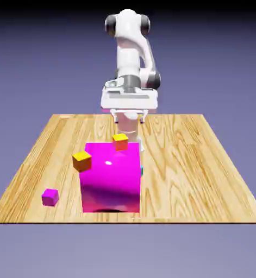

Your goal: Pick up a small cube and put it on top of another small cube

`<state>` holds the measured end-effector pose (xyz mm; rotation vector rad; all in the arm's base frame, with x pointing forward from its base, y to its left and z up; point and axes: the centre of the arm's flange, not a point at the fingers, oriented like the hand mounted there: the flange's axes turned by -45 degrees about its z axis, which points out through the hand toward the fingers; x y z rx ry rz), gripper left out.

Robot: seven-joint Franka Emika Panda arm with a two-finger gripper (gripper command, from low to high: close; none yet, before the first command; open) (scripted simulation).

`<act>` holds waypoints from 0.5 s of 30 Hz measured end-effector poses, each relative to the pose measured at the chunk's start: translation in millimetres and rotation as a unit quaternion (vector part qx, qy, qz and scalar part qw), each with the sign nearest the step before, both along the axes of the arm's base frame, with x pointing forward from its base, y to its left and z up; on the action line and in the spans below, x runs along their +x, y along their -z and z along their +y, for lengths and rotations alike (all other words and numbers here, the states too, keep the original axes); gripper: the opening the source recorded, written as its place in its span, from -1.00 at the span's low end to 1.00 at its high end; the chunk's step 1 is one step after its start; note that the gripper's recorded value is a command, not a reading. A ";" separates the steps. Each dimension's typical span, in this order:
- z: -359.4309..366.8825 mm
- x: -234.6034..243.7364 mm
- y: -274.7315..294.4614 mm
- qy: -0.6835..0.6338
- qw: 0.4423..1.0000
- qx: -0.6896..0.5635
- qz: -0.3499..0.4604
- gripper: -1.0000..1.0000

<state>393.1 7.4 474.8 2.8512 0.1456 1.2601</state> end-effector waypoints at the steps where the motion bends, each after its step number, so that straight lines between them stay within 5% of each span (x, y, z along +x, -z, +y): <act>1: 2.3 2.7 -13.9 -0.014 1.000 -0.010 -0.015 0.00; 4: 5.0 8.6 -49.8 -0.053 0.997 -0.039 -0.051 0.00; 15: -133.1 14.1 50.4 -0.102 0.984 -0.102 0.103 0.00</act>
